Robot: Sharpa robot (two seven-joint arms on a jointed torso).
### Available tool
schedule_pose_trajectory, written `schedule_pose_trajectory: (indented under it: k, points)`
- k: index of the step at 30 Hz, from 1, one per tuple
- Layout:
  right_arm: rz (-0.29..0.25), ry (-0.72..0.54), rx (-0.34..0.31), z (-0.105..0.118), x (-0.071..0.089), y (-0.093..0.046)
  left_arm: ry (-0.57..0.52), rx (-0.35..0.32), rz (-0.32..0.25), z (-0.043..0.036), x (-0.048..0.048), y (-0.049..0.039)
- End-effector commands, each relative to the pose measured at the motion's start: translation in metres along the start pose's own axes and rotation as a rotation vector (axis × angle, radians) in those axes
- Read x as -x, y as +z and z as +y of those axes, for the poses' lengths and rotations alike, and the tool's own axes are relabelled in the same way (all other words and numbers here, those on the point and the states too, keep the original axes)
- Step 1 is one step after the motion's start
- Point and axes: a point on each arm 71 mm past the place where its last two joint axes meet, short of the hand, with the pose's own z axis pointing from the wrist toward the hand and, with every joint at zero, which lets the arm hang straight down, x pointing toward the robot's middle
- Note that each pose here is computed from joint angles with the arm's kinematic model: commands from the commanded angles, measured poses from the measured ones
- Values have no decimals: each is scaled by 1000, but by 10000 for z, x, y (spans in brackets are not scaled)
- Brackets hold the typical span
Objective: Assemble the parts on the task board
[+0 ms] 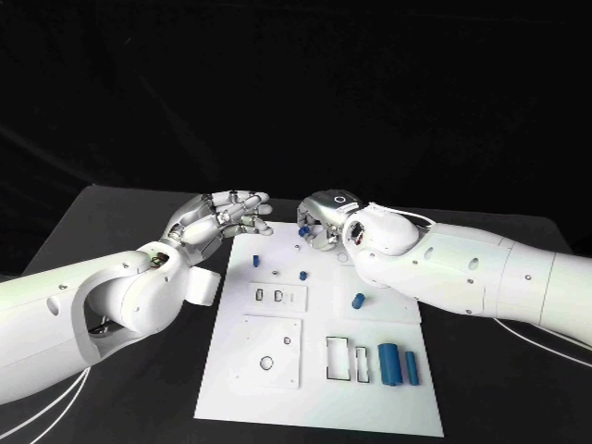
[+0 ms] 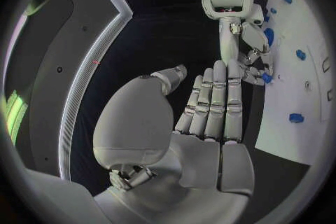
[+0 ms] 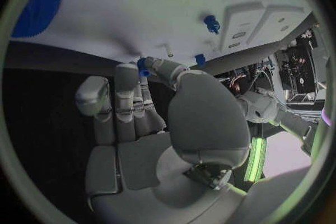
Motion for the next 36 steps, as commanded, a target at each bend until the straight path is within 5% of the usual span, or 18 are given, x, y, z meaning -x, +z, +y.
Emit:
schedule_pose_trajectory:
  k: [1, 12, 24, 29, 36]
  points:
    - [17, 4, -3, -9, -29, 2, -8, -10, 13, -12, -17, 9]
    - [7, 20, -26, -114, -14, -88, -1, -10, -14, -9, 64, 11]
    - [-33, 186, -113, -494, 194, -611, 3, -10, -34, -6, 148, 9]
    - [36, 299, -198, -695, 223, -823, 2, -9, -33, 1, 160, 12]
    - [131, 337, -255, -926, 171, -924, 0, -5, -26, 16, 153, 25]
